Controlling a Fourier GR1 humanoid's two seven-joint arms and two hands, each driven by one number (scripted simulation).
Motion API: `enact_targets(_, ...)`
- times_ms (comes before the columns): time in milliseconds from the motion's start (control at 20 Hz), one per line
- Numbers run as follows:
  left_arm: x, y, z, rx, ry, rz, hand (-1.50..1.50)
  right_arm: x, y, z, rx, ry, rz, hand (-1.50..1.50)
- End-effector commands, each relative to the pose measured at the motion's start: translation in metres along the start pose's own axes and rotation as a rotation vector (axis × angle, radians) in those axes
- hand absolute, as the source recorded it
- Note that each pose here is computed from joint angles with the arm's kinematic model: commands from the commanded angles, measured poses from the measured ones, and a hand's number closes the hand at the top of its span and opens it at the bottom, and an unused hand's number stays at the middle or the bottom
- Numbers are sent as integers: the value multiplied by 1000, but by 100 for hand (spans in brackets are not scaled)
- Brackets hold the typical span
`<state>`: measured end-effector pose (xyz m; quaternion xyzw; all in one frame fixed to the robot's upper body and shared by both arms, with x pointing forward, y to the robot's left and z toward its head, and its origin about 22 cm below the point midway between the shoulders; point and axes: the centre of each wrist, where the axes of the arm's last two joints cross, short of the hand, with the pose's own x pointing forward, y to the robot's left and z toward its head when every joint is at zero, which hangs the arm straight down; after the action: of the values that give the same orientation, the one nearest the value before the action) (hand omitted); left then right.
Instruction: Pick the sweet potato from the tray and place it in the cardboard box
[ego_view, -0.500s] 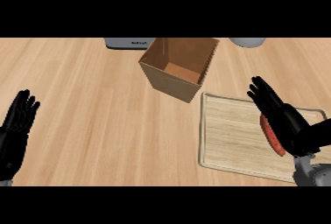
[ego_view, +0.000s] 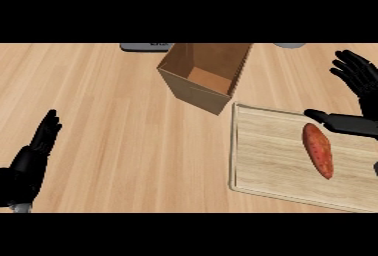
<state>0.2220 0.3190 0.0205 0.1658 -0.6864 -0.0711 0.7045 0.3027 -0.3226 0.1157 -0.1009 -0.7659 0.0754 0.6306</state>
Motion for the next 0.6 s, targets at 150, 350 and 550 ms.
enact_targets(150, -1, -32, -10, -15, 50, -35, 0, -64, -35, 16, -261, -50, -118, -150)
enact_targets(350, -1, -38, 3, -40, 56, -31, 0, -36, -81, 16, -33, -1, 143, -150)
enact_targets(550, -6, -27, -2, -35, 69, -40, 0, -9, -109, 12, 110, 93, 475, -150)
